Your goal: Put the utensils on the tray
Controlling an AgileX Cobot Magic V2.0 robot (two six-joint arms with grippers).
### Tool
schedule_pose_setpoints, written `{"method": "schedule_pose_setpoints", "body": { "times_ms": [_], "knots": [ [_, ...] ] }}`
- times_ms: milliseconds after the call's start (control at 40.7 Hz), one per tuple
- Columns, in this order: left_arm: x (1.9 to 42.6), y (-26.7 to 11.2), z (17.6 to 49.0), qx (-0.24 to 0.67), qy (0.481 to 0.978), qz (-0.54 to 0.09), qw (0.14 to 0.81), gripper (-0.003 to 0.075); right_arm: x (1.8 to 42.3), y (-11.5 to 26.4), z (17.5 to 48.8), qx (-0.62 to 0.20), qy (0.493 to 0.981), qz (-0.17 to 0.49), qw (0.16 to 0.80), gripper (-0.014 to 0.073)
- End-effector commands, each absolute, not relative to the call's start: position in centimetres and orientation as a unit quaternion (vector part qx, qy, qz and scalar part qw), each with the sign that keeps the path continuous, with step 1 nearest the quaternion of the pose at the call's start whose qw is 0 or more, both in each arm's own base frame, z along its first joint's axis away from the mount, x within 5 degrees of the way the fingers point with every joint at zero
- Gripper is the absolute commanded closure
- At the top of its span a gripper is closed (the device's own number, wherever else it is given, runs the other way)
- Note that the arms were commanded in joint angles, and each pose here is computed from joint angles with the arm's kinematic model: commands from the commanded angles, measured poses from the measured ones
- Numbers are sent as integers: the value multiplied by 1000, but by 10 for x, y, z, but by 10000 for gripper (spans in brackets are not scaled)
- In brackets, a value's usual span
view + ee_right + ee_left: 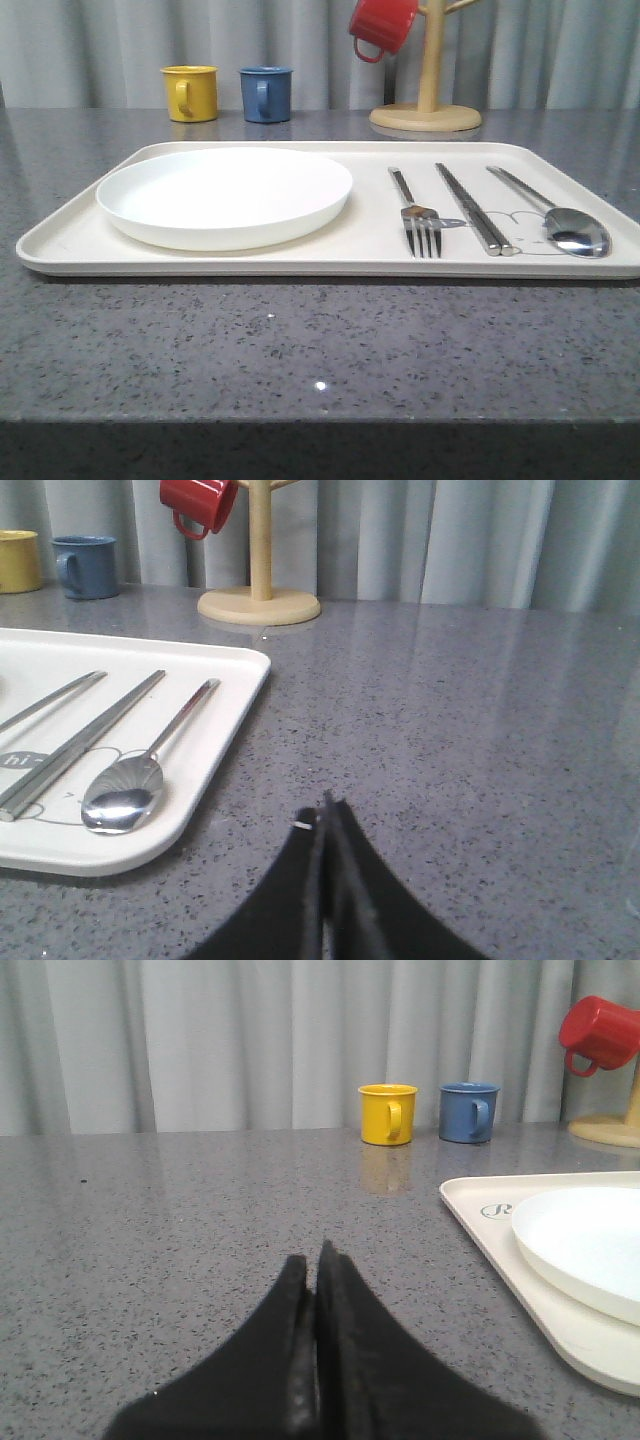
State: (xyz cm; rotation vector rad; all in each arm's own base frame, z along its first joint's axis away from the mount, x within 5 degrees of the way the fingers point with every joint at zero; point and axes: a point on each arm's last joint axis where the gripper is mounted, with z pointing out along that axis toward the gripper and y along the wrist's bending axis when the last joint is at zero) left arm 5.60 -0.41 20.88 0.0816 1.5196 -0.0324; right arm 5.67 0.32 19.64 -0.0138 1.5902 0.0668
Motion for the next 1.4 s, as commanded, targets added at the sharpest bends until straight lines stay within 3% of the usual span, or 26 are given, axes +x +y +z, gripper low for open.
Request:
{"method": "schedule_pose_setpoints", "body": {
  "times_ms": [0,368,639,1375],
  "knots": [
    [55,-4,211,30,657,-22,753,740,55,2,205,-5,677,25,736,711],
    [55,-4,211,30,657,-22,753,740,54,3,211,22,652,59,756,711],
    [55,-4,211,30,657,-22,753,740,55,2,210,2,658,27,753,711],
    [55,-4,211,30,657,-22,753,740,55,0,210,14,656,20,754,711]
  ]
}}
